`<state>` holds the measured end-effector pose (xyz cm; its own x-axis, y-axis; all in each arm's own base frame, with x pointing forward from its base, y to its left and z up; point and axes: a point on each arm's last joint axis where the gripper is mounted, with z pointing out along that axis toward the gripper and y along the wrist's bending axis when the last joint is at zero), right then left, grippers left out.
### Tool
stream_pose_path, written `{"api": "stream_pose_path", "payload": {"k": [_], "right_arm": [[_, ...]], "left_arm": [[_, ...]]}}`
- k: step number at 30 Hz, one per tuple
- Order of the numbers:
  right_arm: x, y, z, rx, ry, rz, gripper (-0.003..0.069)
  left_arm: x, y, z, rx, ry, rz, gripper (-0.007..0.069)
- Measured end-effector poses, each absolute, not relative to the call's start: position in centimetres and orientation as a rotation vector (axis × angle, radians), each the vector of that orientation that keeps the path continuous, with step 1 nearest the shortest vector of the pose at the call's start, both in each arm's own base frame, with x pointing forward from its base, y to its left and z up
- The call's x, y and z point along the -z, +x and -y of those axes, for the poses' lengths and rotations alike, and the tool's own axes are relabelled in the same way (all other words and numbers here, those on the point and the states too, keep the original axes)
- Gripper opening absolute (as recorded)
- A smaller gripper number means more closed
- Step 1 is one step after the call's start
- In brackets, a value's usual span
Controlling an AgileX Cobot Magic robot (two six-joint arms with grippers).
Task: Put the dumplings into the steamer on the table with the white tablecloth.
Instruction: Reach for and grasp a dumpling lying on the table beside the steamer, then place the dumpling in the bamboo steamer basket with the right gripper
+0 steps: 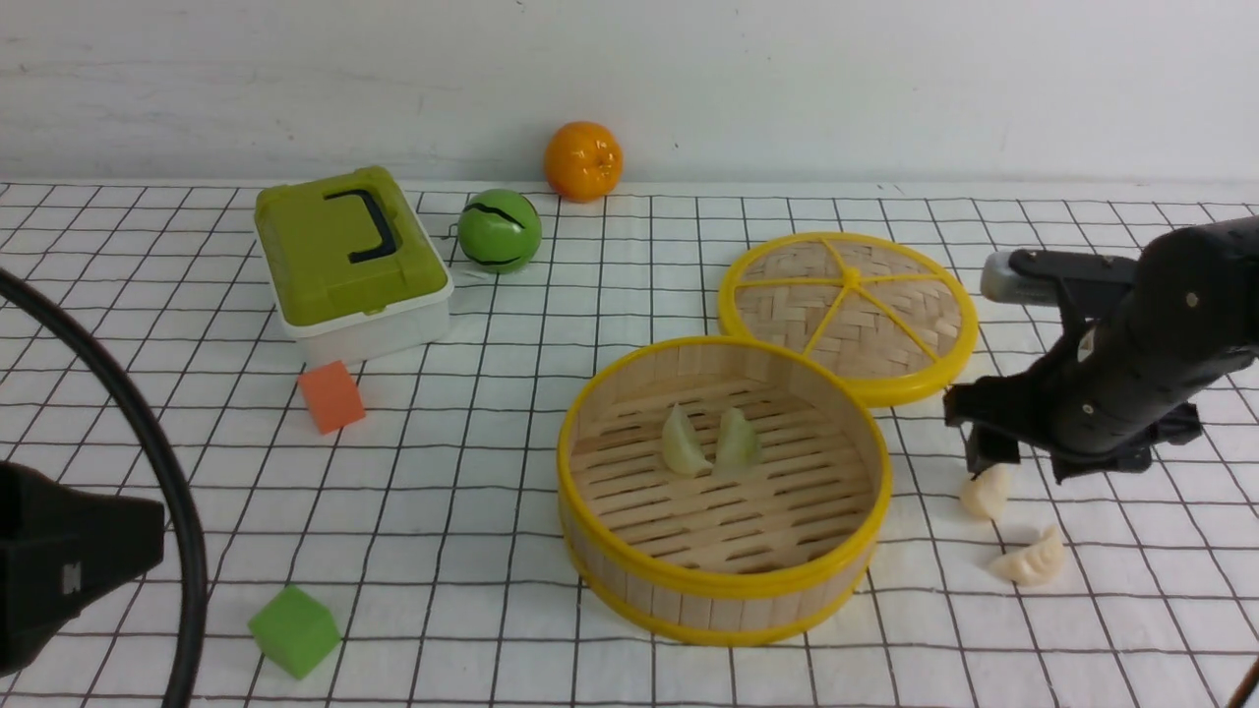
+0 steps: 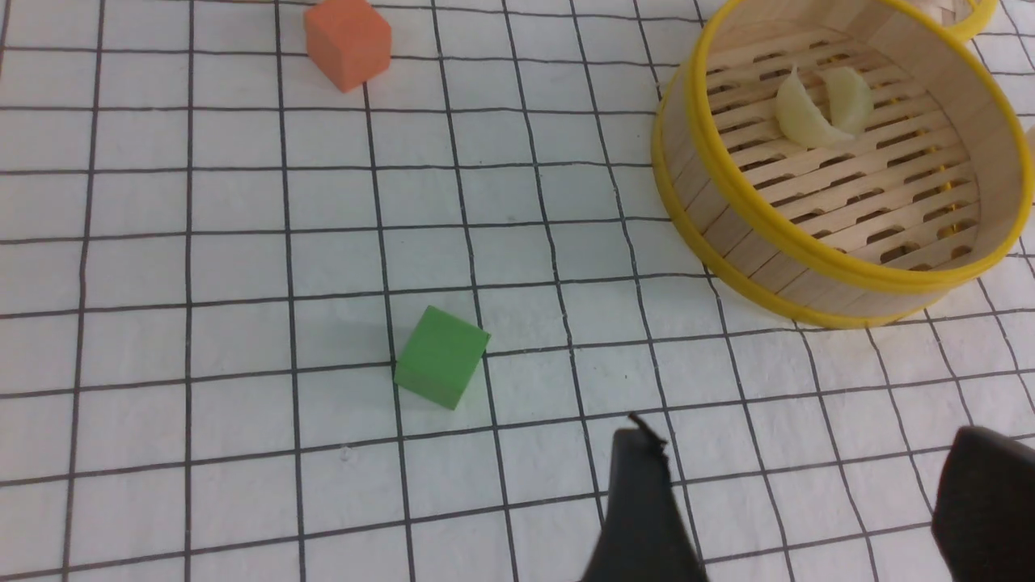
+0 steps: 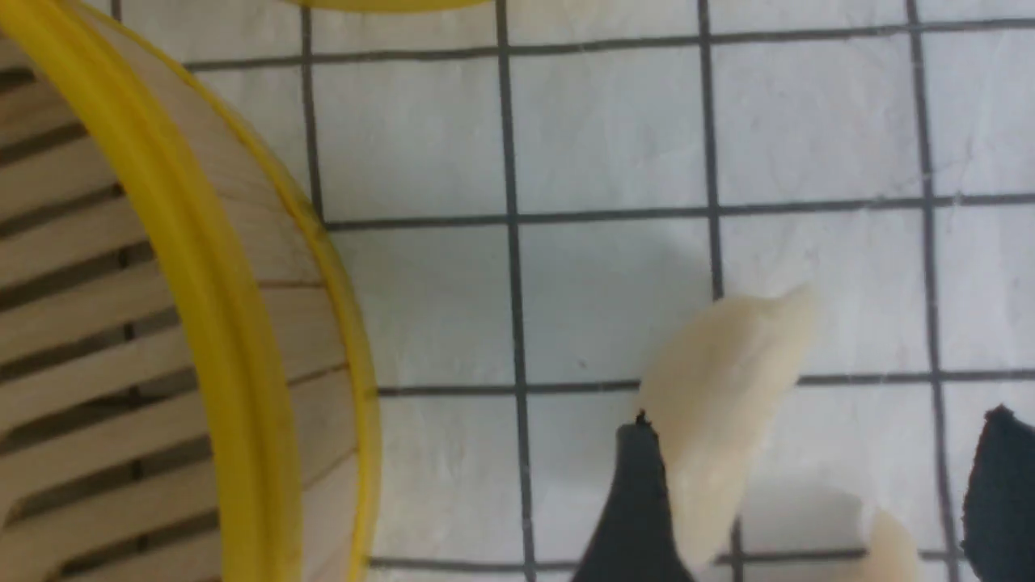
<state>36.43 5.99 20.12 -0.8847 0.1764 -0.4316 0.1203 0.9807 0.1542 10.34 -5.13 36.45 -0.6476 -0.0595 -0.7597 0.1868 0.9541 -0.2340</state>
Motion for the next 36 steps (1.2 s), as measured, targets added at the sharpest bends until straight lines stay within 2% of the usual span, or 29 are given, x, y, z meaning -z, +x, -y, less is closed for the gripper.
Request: {"api": "stream_pose_path", "payload": {"k": [9,10,11,15,21,22,26,27,30,34,36], "right_arm": [[-16.2,37.8,-6.3,-0.167,0.238,-2.737,0.0482],[-16.2,37.8,-6.3,-0.168,0.239,-2.734,0.0446],[-16.2,37.9,-6.3,-0.169,0.238,-2.733,0.044],[-16.5,37.7,-6.3,-0.168,0.238,-2.736,0.023],[-19.9,36.9,-6.1,-0.167,0.18,-2.683,0.0237],[-21.7,36.3,-6.1,-0.163,0.127,-2.655,0.0237],[-25.5,34.4,-7.0,-0.185,-0.007,-2.608,0.0237],[-27.2,33.3,-8.3,-0.219,-0.11,-2.594,0.0237],[-28.9,31.6,-11.3,-0.308,-0.273,-2.584,0.0237],[-28.8,29.4,-16.5,-0.444,-0.471,-2.582,0.0237],[-28.5,29.0,-17.5,-0.464,-0.506,-2.581,0.0237]], "left_arm": [[-36.4,10.4,5.0,0.355,0.091,-2.246,0.046],[-36.4,10.4,5.0,0.353,0.091,-2.247,0.0456],[-36.4,10.4,5.0,0.353,0.091,-2.247,0.0456],[-36.5,10.4,4.9,0.339,0.094,-2.241,0.043],[-36.5,10.5,4.9,0.325,0.096,-2.237,0.0387],[-36.5,10.5,4.9,0.325,0.096,-2.237,0.0368],[-36.5,10.4,4.9,0.325,0.096,-2.237,0.0345],[-36.5,10.4,4.9,0.325,0.096,-2.237,0.0334],[-36.5,10.5,4.9,0.326,0.097,-2.235,0.0324],[-36.5,10.5,4.9,0.326,0.097,-2.235,0.0322],[-36.5,10.5,4.9,0.326,0.097,-2.235,0.0322]]}}
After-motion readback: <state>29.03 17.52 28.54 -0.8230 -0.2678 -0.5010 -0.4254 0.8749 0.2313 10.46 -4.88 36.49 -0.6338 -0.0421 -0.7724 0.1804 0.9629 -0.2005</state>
